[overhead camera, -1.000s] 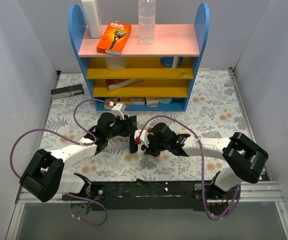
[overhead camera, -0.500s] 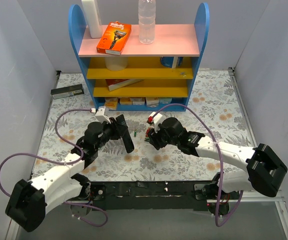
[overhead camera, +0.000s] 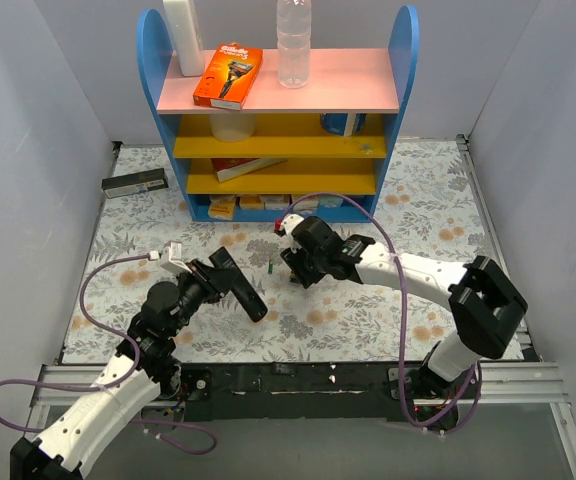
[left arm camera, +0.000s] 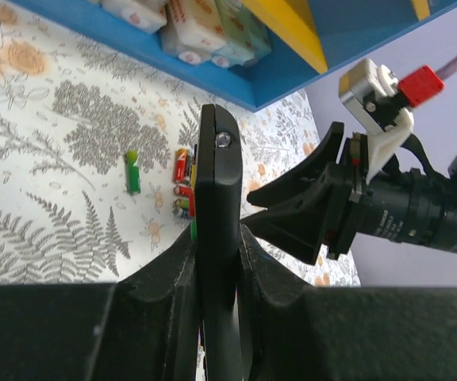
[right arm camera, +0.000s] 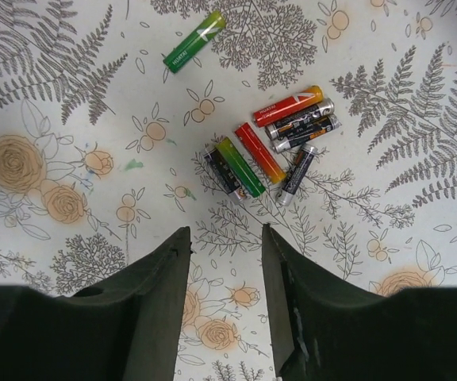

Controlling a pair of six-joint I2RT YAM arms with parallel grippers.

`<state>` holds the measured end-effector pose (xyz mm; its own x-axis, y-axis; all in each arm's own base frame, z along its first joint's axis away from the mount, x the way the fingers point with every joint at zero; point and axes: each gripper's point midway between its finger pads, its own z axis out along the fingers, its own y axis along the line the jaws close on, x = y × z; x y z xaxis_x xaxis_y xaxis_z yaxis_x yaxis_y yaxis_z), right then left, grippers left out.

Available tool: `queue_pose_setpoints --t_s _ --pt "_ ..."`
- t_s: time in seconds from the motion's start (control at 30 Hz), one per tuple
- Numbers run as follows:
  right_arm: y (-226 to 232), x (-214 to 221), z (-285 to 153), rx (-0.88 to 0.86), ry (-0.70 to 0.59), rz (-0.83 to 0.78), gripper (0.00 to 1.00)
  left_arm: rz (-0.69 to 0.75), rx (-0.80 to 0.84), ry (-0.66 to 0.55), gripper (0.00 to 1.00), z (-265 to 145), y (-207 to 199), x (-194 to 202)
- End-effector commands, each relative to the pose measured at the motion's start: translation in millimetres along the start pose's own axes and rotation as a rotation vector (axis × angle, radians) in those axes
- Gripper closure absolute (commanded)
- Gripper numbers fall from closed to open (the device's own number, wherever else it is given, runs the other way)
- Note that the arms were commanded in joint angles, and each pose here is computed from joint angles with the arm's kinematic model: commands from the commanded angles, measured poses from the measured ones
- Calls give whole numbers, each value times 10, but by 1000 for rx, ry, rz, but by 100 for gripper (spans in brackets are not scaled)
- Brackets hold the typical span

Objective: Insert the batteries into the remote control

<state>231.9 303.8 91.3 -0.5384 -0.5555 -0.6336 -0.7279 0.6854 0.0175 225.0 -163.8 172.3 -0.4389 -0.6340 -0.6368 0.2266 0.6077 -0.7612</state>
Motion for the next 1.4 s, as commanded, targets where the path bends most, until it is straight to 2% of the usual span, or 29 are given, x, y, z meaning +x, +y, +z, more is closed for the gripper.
queue_pose_setpoints --t_s 0.0,0.2,0.37,0.93,1.17,1.37 --pt "13 -92 37 -12 42 -60 54 -66 -47 37 100 -101 145 135" --pt "27 -79 214 -22 108 -106 60 -62 -70 58 100 -120 173 163" --pt "78 -96 303 -59 130 -148 69 -64 -76 90 100 -107 183 222" --pt "110 83 490 -91 213 -185 71 -54 -53 122 100 -88 140 268" --pt "21 -72 390 -29 162 -158 71 -54 -48 116 100 -99 121 250" --pt "-244 -221 270 71 111 -26 69 -54 -49 117 100 -98 124 253"
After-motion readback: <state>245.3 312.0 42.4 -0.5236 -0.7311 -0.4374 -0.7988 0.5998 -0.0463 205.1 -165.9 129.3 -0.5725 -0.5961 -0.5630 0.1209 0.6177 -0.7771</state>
